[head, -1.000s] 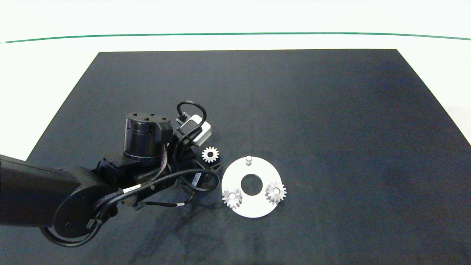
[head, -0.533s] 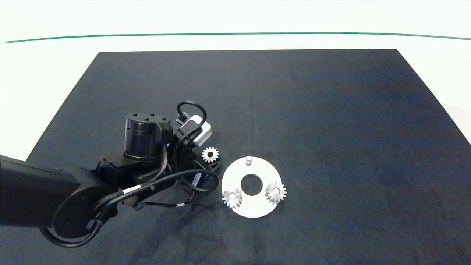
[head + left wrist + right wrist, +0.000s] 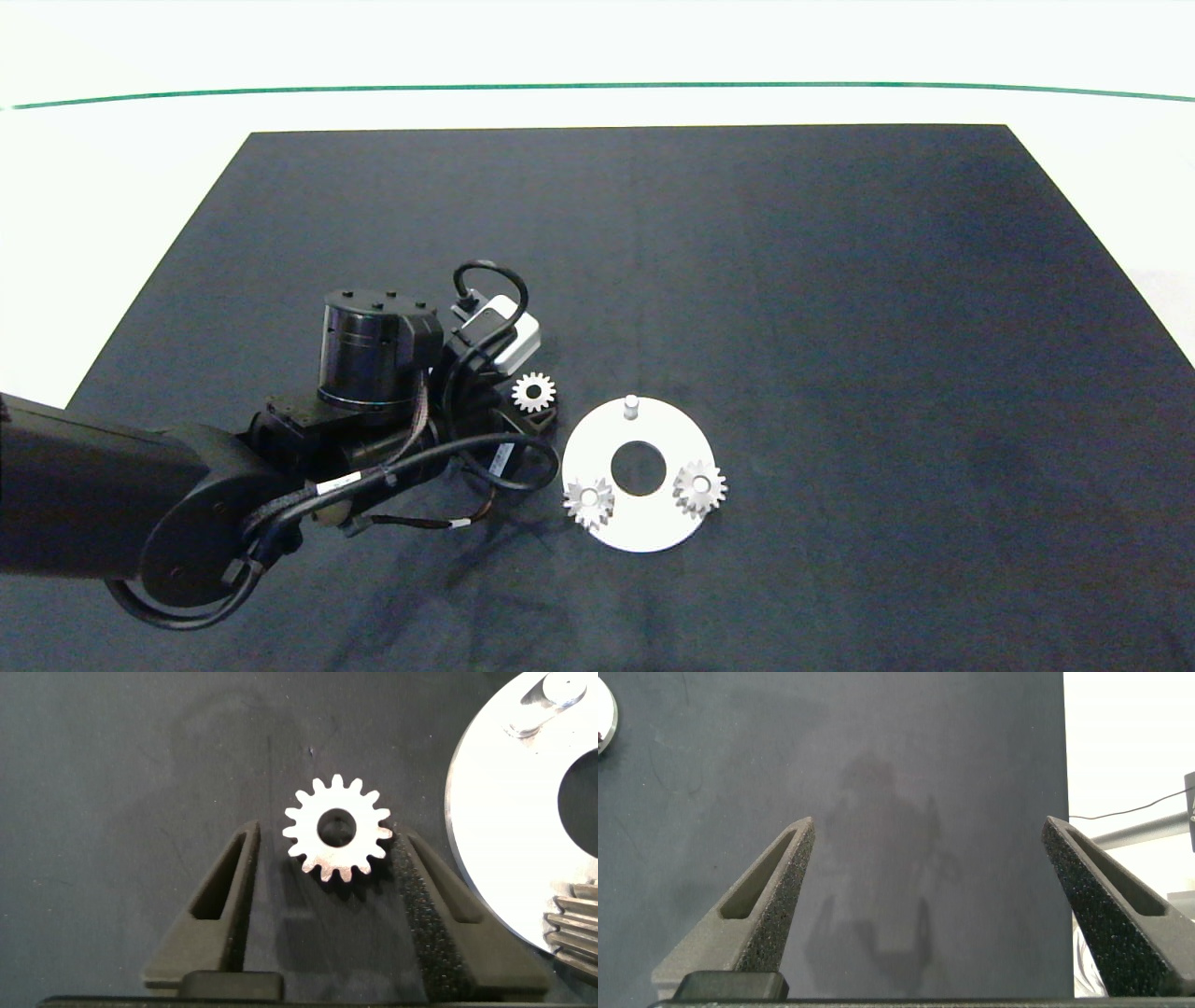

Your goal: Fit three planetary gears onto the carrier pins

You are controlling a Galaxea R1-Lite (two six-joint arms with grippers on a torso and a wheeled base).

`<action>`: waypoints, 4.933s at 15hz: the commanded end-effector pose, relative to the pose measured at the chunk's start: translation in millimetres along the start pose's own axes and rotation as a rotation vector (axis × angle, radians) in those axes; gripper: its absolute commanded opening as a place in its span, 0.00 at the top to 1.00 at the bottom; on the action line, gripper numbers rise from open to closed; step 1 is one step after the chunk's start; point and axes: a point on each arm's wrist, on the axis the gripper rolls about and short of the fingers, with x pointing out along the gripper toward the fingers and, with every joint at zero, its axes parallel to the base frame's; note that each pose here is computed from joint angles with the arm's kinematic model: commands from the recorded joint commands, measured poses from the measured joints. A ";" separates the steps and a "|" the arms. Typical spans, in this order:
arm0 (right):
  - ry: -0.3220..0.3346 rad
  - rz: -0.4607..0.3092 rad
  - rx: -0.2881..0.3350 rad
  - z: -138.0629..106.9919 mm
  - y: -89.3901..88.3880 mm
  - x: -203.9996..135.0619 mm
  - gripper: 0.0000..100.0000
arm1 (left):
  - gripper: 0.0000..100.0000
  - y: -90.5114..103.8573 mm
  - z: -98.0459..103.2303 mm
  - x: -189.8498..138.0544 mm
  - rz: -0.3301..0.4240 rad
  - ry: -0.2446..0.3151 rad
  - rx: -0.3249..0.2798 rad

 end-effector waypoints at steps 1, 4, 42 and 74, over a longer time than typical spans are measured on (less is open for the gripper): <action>0.000 -0.003 -0.001 -0.8 -0.3 -0.8 0.00 | 0.51 -1.9 0.5 1.2 -0.005 -0.002 0.004; -0.003 -0.005 0.000 -0.7 -0.4 -1.1 0.00 | 0.57 -3.8 -2.2 4.4 -0.010 0.008 0.006; -0.029 -0.015 0.012 -1.7 -2.9 -6.7 0.00 | 0.99 -7.4 1.6 -5.4 -0.015 -0.022 0.014; -0.027 -0.015 0.012 0.4 -3.0 -6.1 0.00 | 0.15 8.8 -3.7 9.2 0.005 -0.044 0.025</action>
